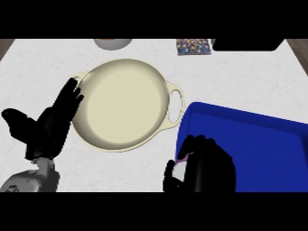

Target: Pick the can from the tray and place it in the pot

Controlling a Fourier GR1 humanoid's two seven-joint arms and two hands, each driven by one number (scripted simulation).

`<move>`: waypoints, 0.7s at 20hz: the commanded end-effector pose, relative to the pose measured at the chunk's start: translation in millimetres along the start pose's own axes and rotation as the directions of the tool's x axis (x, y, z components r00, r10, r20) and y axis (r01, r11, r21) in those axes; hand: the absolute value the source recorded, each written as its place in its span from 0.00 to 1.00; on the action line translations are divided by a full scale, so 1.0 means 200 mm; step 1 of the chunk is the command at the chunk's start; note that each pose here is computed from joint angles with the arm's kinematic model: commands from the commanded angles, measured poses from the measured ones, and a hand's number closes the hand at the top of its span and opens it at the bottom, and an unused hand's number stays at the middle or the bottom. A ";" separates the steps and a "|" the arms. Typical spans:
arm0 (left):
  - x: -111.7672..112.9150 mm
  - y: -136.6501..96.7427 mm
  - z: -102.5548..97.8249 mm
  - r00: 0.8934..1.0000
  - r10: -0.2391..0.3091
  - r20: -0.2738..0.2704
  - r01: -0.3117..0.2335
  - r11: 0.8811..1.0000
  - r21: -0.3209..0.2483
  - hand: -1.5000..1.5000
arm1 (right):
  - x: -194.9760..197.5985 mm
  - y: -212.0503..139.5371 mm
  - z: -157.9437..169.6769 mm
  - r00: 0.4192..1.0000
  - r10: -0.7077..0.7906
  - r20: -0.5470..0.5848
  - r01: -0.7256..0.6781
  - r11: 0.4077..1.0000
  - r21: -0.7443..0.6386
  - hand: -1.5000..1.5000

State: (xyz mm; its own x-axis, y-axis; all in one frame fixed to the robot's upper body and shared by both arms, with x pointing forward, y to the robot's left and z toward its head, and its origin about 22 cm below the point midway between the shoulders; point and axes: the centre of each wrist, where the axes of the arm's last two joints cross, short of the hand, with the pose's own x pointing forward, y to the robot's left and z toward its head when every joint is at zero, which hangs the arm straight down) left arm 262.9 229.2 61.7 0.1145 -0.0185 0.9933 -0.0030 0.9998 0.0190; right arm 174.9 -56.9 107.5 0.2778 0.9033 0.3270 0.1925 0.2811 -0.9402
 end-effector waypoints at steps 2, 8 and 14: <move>-0.01 -0.03 0.01 1.000 0.019 -0.005 -0.019 1.000 -0.003 0.50 | 0.10 -0.18 0.14 0.997 -0.006 -0.078 -0.008 0.985 -0.172 1.00; 0.04 -0.03 -0.03 1.000 -0.010 0.014 0.010 1.000 -0.021 0.50 | 0.21 -0.31 0.15 0.993 -0.080 0.083 0.101 0.952 -0.289 1.00; 0.02 -0.03 -0.05 1.000 -0.022 0.019 0.022 0.999 -0.034 0.50 | 0.30 -0.38 -0.01 0.993 -0.100 0.060 0.113 0.949 -0.294 1.00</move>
State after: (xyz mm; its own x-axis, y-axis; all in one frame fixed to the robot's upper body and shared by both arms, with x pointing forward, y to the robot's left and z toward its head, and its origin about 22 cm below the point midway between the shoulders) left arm 270.3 222.6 65.9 0.1051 -0.0291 0.9940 0.0277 0.9993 0.0263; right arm 172.7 -32.8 181.4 0.0110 0.9399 0.3412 0.4975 0.2908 -0.8173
